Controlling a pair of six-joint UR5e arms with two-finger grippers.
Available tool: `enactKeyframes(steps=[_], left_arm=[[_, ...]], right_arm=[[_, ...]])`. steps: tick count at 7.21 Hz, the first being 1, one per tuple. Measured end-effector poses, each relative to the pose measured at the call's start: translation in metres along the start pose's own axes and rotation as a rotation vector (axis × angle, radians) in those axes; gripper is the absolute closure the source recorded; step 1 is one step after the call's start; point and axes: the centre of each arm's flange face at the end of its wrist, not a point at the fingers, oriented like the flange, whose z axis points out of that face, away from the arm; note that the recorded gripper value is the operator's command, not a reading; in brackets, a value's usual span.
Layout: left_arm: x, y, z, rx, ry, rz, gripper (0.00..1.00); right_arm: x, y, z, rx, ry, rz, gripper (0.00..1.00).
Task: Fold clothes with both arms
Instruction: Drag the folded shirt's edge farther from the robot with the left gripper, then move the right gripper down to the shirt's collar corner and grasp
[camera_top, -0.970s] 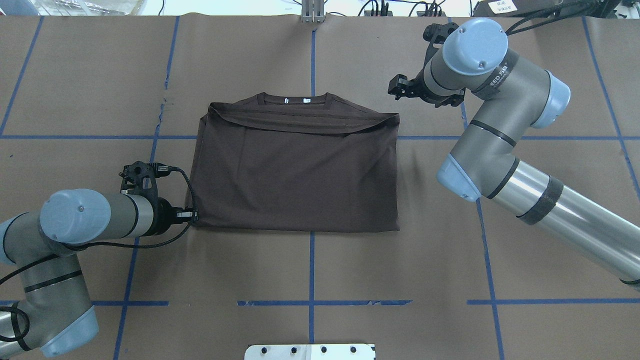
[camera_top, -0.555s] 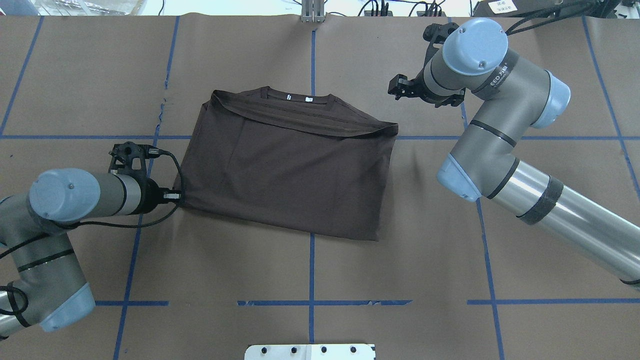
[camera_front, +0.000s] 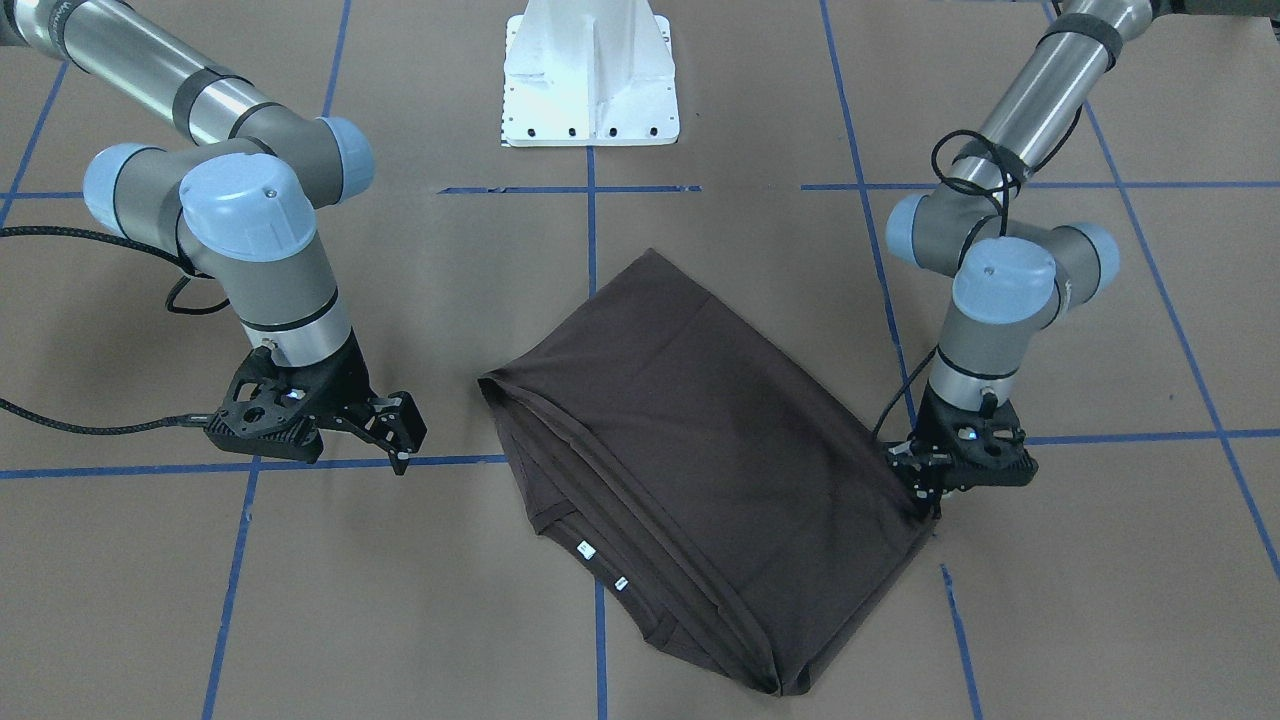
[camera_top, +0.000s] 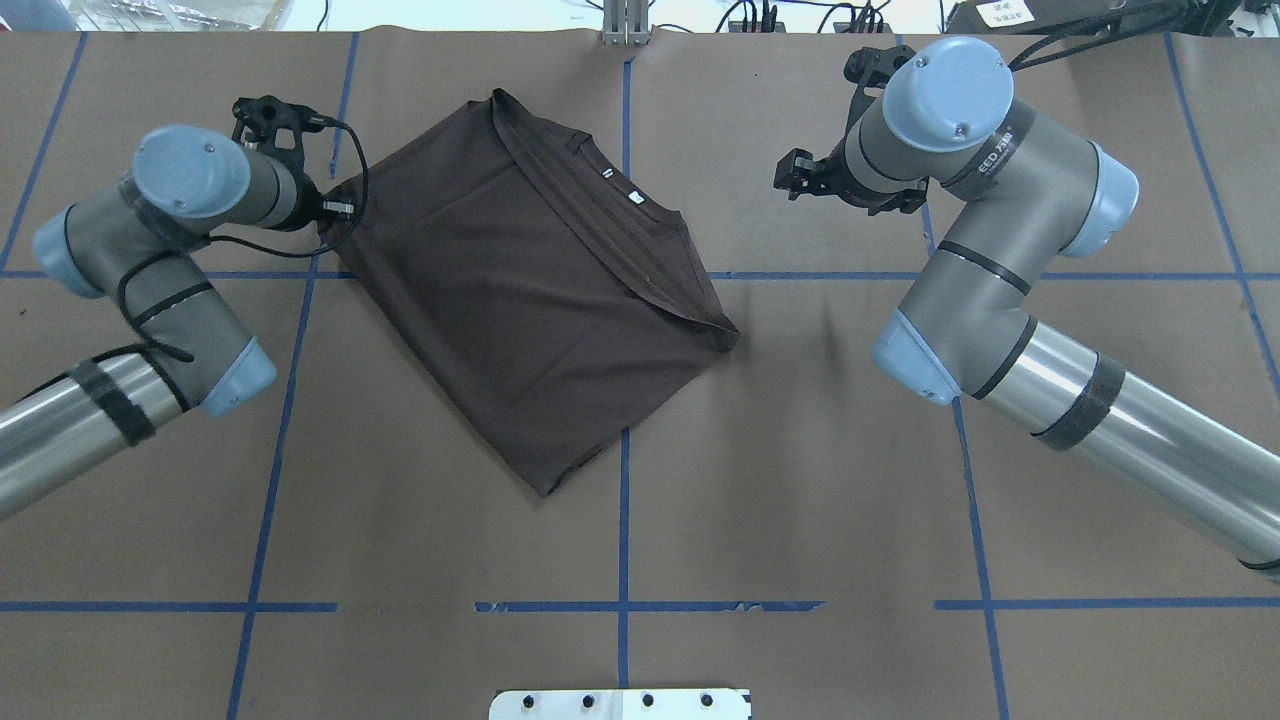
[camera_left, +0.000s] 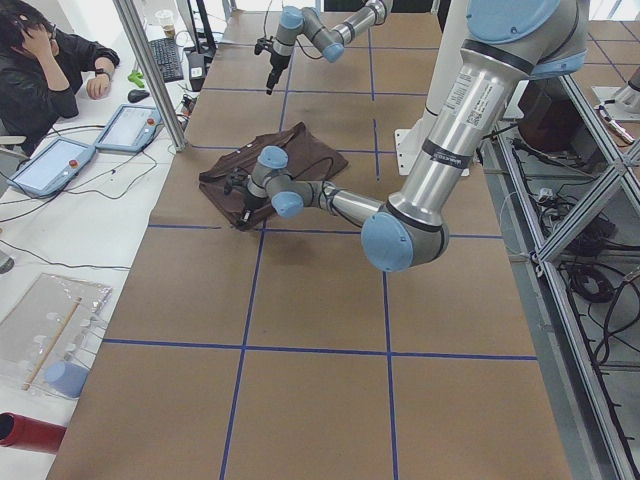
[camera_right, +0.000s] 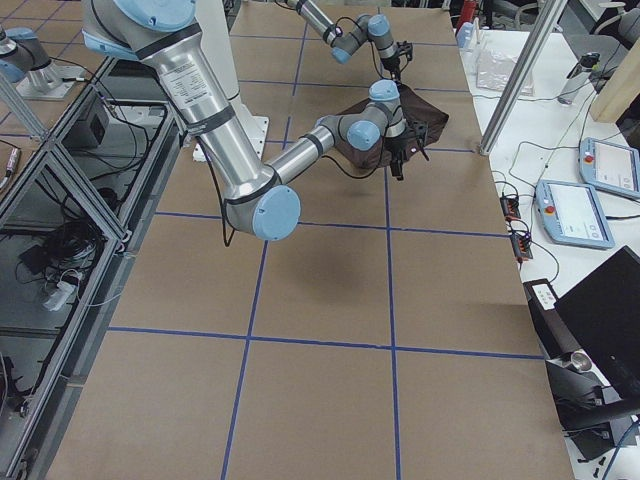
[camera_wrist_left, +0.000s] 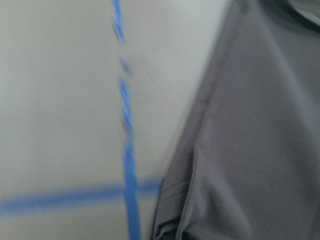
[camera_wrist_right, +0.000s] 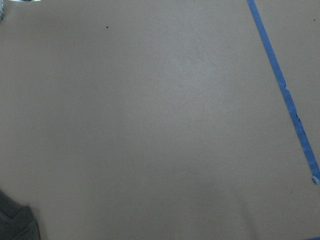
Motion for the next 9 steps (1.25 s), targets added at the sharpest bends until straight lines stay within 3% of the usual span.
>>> enactKeyframes(steps=[2,4,5,6,9], left_arm=[[-0.003,-0.055,0.026,0.041,-0.059,0.012,1.00],[-0.012,-0.069,0.029,0.058,-0.073,0.034,1.00],[-0.021,-0.071,0.030,0.063,-0.076,0.056,0.60],[-0.033,-0.068,0.032,0.065,-0.080,0.079,0.01],[-0.067,-0.067,0.023,0.077,-0.063,0.184,0.00]], right_arm=[[-0.003,0.001,-0.004,0.002,-0.009,-0.001,0.00],[-0.007,0.005,-0.005,0.000,-0.014,0.002,0.00],[-0.011,0.008,-0.005,-0.002,-0.017,0.002,0.00],[-0.014,0.012,-0.004,-0.004,-0.020,-0.001,0.00],[-0.050,0.033,-0.004,-0.015,-0.043,0.036,0.01]])
